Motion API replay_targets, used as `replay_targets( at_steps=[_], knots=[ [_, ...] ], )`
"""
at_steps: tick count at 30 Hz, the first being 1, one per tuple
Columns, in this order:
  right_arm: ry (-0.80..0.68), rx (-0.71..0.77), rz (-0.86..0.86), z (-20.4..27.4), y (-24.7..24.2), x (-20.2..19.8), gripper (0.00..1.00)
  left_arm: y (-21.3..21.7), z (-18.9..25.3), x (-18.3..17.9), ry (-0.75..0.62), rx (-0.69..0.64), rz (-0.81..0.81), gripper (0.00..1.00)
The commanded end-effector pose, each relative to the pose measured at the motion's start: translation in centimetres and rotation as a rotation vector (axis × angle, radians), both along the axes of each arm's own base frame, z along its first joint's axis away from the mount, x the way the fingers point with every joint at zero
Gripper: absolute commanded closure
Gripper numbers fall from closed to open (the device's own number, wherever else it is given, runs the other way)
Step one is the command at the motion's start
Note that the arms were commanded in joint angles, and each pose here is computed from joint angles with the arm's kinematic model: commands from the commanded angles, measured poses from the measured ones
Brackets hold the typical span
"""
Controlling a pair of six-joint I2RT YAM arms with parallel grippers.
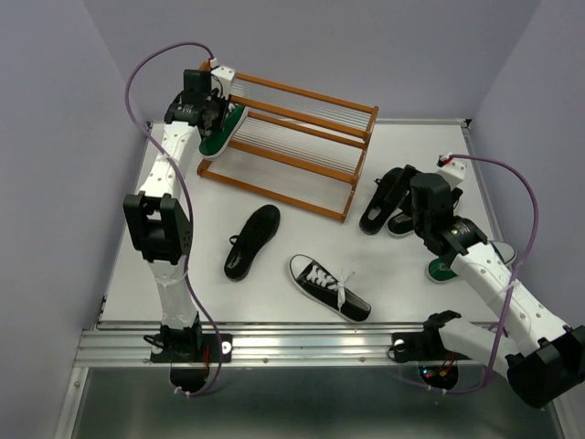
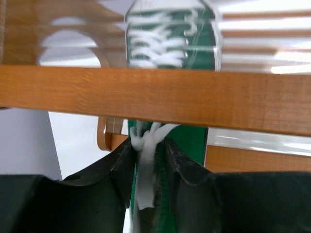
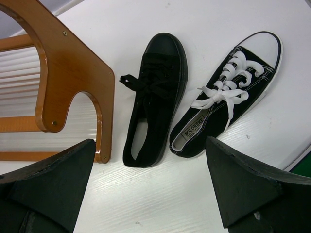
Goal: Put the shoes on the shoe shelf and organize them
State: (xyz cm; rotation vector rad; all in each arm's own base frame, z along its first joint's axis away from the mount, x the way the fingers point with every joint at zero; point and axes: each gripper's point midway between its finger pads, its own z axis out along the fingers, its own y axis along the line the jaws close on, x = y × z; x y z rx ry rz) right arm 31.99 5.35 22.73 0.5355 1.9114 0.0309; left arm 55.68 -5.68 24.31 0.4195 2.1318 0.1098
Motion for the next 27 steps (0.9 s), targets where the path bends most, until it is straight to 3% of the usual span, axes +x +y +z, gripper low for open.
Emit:
replay_targets(
  at_steps=[1,3,4,9,14,20,27],
  knots=[
    [-0.023,0.011,-0.002,0.9,0.1,0.4,0.0,-0.1,6.6,0.3,-0.159,-0.039,0.017,0.59],
    [-0.017,0.014,0.002,0.8,0.3,0.6,0.0,-0.1,6.8,-0.1,-0.152,-0.049,0.023,0.57],
    [-0.015,0.017,0.006,0.7,0.4,0.6,0.0,0.5,6.8,-0.3,-0.151,-0.04,0.059,0.5],
    [-0.009,0.025,0.021,0.5,0.8,0.9,0.0,0.7,7.6,-1.6,-0.147,-0.059,0.074,0.49],
    [-0.009,0.036,0.041,0.3,1.3,1.0,0.0,0.8,7.5,-3.1,-0.125,-0.079,0.097,0.32],
    [-0.011,0.047,0.062,0.5,1.7,1.0,0.0,1.2,7.6,-5.3,-0.105,-0.119,0.153,0.29],
    [-0.022,0.043,0.06,0.9,1.5,0.9,0.0,-2.4,8.2,-11.1,-0.077,-0.13,0.166,0.29]
  ],
)
